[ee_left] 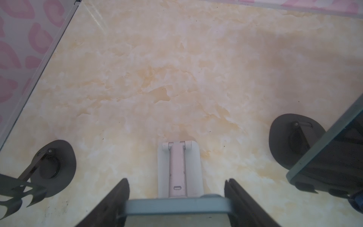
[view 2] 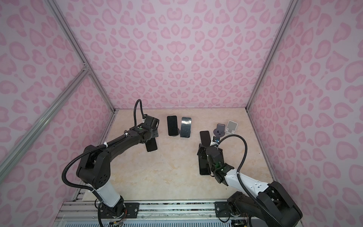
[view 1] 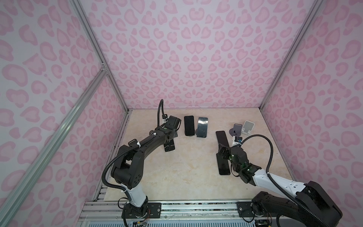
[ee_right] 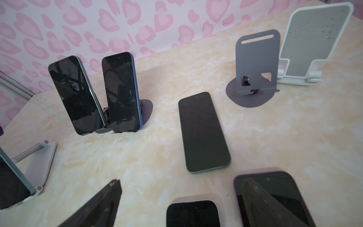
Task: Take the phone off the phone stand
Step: 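Close the left gripper on the phone and lift it off the white stand, then carry the held phone with the left gripper toward the flat phones nearer the robot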
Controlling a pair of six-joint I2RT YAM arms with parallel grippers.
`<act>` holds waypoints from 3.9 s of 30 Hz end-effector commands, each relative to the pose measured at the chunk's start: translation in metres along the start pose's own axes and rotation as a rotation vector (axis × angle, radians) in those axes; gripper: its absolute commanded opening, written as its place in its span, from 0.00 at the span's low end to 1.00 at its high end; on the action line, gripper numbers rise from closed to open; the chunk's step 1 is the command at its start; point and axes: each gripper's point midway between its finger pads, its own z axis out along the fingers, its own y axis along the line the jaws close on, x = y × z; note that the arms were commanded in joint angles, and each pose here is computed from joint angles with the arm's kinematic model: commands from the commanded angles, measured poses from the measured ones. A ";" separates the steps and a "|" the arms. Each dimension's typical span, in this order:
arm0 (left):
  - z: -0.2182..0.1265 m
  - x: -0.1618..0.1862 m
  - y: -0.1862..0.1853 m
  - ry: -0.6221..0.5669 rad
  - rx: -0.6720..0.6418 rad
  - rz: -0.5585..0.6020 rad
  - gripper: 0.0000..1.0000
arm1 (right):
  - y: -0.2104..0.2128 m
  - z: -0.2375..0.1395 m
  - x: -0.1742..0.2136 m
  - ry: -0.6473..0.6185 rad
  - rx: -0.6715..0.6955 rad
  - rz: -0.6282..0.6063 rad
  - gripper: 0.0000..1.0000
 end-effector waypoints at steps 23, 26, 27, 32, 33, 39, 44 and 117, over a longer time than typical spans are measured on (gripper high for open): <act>0.010 0.003 -0.003 -0.003 0.031 0.025 0.69 | 0.000 0.000 -0.004 -0.013 0.010 -0.003 0.98; 0.005 0.002 -0.001 -0.008 0.033 0.032 0.67 | -0.001 0.001 -0.003 -0.011 0.012 -0.005 0.98; 0.003 0.001 0.000 -0.013 0.036 0.032 0.66 | -0.001 0.001 -0.003 -0.012 0.012 -0.005 0.98; -0.011 -0.006 0.002 -0.036 0.059 0.030 0.60 | 0.000 0.001 -0.004 -0.011 0.010 -0.005 0.98; -0.013 -0.007 0.003 -0.038 0.062 0.031 0.59 | -0.001 0.001 -0.003 -0.010 0.012 -0.006 0.98; -0.022 -0.009 0.007 -0.049 0.067 0.035 0.57 | 0.000 0.001 -0.004 -0.013 0.009 -0.004 0.98; -0.033 -0.012 0.006 -0.050 0.104 0.029 0.54 | -0.001 0.001 -0.004 -0.014 0.012 -0.006 0.98; -0.126 0.182 -0.212 0.369 0.473 0.232 0.42 | -0.042 -0.025 -0.026 -0.141 0.156 0.061 0.97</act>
